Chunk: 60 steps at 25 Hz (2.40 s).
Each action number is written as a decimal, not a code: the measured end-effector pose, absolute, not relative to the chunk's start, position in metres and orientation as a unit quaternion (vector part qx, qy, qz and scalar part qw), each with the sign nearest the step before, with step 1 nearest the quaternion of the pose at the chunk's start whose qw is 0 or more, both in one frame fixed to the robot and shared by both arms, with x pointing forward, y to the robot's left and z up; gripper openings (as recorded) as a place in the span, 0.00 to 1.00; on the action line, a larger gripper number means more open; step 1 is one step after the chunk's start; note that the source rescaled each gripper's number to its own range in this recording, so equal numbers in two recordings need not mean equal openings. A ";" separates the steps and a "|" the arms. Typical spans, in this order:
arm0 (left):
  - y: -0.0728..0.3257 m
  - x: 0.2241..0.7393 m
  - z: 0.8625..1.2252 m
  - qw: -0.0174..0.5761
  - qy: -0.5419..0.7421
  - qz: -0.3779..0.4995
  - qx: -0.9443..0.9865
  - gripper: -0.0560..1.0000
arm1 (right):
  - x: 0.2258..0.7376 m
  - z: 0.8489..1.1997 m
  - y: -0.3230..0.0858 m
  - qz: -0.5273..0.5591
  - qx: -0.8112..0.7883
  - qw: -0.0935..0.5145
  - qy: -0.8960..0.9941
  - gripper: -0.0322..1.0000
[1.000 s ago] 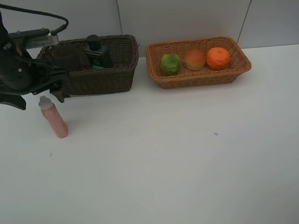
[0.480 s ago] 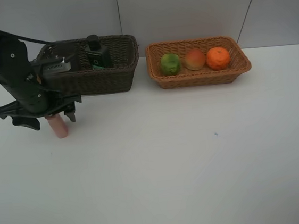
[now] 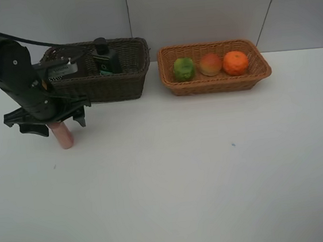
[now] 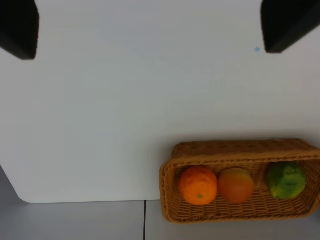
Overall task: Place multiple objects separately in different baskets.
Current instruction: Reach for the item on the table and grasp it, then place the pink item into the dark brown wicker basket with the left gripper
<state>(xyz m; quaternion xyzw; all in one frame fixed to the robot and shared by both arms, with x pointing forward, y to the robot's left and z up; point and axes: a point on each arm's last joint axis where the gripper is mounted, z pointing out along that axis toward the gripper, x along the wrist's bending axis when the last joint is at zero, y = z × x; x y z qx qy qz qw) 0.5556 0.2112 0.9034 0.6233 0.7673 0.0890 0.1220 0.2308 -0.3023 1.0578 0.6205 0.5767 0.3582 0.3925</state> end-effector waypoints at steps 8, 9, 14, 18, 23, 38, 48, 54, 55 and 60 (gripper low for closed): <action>0.220 0.560 0.904 0.129 0.775 0.094 0.612 1.00 | 0.231 1.058 -0.302 0.358 0.621 0.392 0.577 0.88; 0.220 0.560 0.904 0.130 0.774 0.094 0.612 1.00 | 0.231 1.058 -0.302 0.358 0.621 0.392 0.577 0.88; 0.220 0.560 0.895 0.121 0.776 0.090 0.613 0.76 | 0.231 1.058 -0.302 0.358 0.621 0.392 0.577 0.88; 0.220 0.561 0.892 0.121 0.777 0.088 0.612 0.56 | 0.231 1.058 -0.302 0.358 0.621 0.392 0.577 0.88; 0.220 0.561 0.893 0.122 0.777 0.088 0.612 0.55 | 0.231 1.058 -0.302 0.358 0.621 0.392 0.577 0.88; 0.220 0.560 0.897 0.119 0.778 0.088 0.611 0.54 | 0.231 1.058 -0.302 0.358 0.621 0.392 0.577 0.88; 0.223 0.551 0.953 0.171 0.758 0.119 0.618 0.47 | 0.231 1.058 -0.302 0.358 0.621 0.392 0.577 0.88; 0.225 0.548 0.991 0.192 0.727 0.144 0.644 0.47 | 0.231 1.058 -0.302 0.358 0.621 0.392 0.577 0.88; 0.225 0.550 0.999 0.196 0.722 0.148 0.646 0.47 | 0.231 1.058 -0.302 0.358 0.621 0.392 0.577 0.88; 0.221 0.567 1.037 0.222 0.695 0.175 0.661 0.47 | 0.231 1.058 -0.302 0.358 0.621 0.392 0.577 0.88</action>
